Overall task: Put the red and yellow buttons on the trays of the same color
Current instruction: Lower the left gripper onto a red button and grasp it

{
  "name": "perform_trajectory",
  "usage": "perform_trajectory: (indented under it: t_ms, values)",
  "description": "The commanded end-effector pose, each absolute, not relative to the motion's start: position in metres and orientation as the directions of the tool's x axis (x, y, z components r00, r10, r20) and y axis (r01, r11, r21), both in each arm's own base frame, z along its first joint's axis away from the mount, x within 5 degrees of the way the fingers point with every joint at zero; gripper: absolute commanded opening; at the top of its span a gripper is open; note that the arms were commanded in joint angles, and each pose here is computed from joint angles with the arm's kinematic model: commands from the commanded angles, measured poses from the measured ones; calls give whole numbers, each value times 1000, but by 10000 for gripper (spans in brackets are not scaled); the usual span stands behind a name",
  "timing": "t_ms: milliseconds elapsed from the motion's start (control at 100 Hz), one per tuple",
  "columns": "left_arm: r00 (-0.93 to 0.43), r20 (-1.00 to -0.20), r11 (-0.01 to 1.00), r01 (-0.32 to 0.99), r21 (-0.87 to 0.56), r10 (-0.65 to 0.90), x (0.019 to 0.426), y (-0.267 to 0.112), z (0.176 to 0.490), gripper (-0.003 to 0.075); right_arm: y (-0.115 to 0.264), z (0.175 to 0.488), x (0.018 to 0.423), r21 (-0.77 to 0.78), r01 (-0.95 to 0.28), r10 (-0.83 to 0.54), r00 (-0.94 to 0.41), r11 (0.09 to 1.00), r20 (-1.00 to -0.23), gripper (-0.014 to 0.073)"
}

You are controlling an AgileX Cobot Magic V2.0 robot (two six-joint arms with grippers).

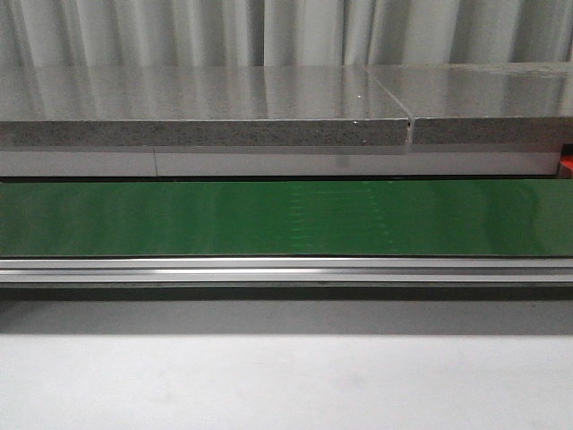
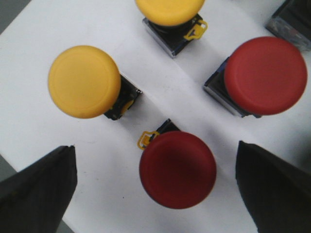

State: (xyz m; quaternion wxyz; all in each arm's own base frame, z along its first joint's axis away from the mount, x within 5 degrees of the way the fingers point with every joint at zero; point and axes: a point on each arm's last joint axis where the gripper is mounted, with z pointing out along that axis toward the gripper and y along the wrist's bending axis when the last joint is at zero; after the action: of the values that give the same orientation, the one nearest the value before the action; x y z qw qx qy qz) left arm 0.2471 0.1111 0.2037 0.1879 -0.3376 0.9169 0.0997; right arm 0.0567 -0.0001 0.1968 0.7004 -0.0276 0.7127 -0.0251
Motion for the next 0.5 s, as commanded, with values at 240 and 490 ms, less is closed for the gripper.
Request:
perform_trajectory:
  t_ms: [240, 490]
  values:
    - [-678, -470, 753, -656, 41, -565, 251, 114, 219, 527, 1, 208, 55, -75, -4, -74, 86, 997, -994, -67]
    - [-680, -468, 754, -656, 44, -564, 251, 114, 219, 184, 1, 208, 55, -75, -4, -74, 86, 997, -994, -67]
